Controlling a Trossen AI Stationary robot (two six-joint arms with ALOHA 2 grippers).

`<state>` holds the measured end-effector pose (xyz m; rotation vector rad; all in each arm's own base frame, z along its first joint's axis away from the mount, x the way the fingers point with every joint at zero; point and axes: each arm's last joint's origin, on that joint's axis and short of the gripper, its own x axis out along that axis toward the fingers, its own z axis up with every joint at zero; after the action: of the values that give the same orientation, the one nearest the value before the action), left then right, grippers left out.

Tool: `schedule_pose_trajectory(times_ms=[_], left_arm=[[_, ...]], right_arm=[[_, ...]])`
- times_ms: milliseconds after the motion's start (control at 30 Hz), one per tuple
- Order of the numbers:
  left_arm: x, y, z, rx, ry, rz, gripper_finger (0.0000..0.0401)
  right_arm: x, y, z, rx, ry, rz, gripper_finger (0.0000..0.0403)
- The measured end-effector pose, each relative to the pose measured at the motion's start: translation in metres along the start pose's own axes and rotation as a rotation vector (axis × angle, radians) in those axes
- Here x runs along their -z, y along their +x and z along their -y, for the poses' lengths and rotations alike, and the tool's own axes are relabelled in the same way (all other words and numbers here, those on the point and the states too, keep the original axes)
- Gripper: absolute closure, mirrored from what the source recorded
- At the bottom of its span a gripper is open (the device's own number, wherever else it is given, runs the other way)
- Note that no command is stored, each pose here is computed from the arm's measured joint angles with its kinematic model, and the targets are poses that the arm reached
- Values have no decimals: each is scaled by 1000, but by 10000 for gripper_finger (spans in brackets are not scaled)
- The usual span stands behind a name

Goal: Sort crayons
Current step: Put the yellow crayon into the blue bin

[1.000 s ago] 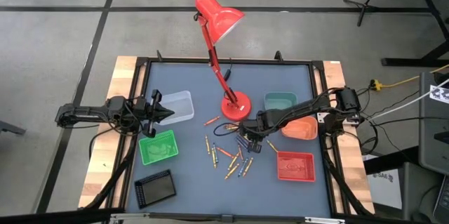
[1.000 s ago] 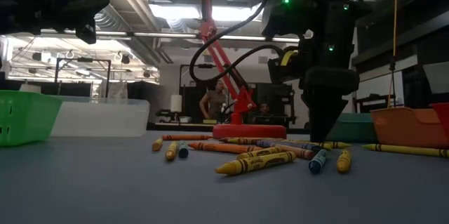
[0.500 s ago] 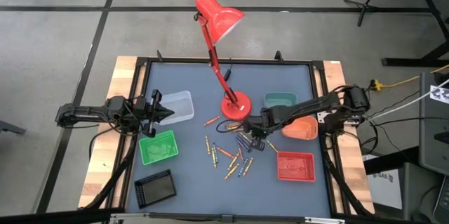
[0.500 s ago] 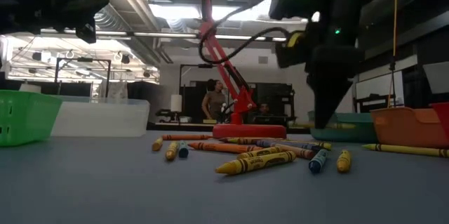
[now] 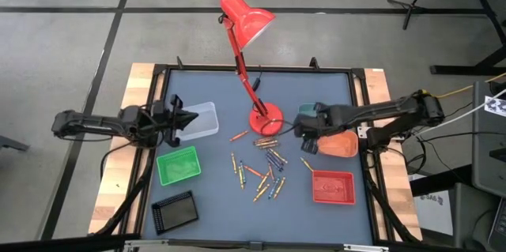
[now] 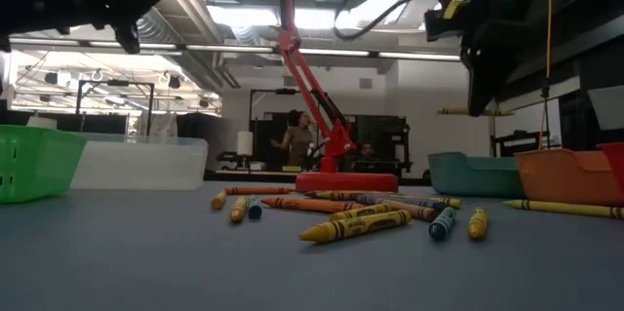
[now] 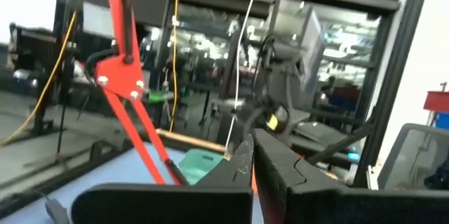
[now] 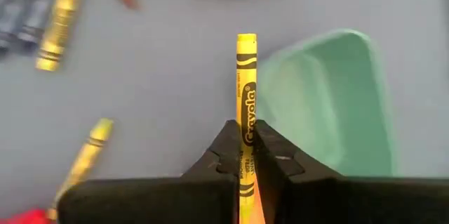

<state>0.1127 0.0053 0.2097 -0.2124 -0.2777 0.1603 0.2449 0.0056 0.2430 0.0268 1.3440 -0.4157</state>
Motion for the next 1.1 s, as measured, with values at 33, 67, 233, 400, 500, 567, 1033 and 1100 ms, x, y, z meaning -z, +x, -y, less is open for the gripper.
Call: schedule_pose_trajectory(times_ms=[33,67,233,400,500,567,1033,1100], left_arm=[[-3,4,1,-5,2,-15,401],[-6,10,3,-9,4,-31,401],[-20,41,11,-36,20,-106,401],[-24,73,18,-49,49,-180,401],[-25,91,22,-52,54,-210,401],[-27,103,25,-38,55,-222,401],[-10,176,33,-75,-59,-322,365],[-7,185,32,-87,-75,-330,345]], right_arm=[[1,-1,6,15,-7,-13,385],[2,0,11,26,-14,-25,385],[-1,5,39,54,-39,-72,384],[-3,11,62,69,-56,-100,384],[-3,13,71,71,-38,-111,384],[-3,14,75,60,-19,-116,384],[16,40,75,-66,-89,-205,384],[18,43,75,-66,-91,-217,382]])
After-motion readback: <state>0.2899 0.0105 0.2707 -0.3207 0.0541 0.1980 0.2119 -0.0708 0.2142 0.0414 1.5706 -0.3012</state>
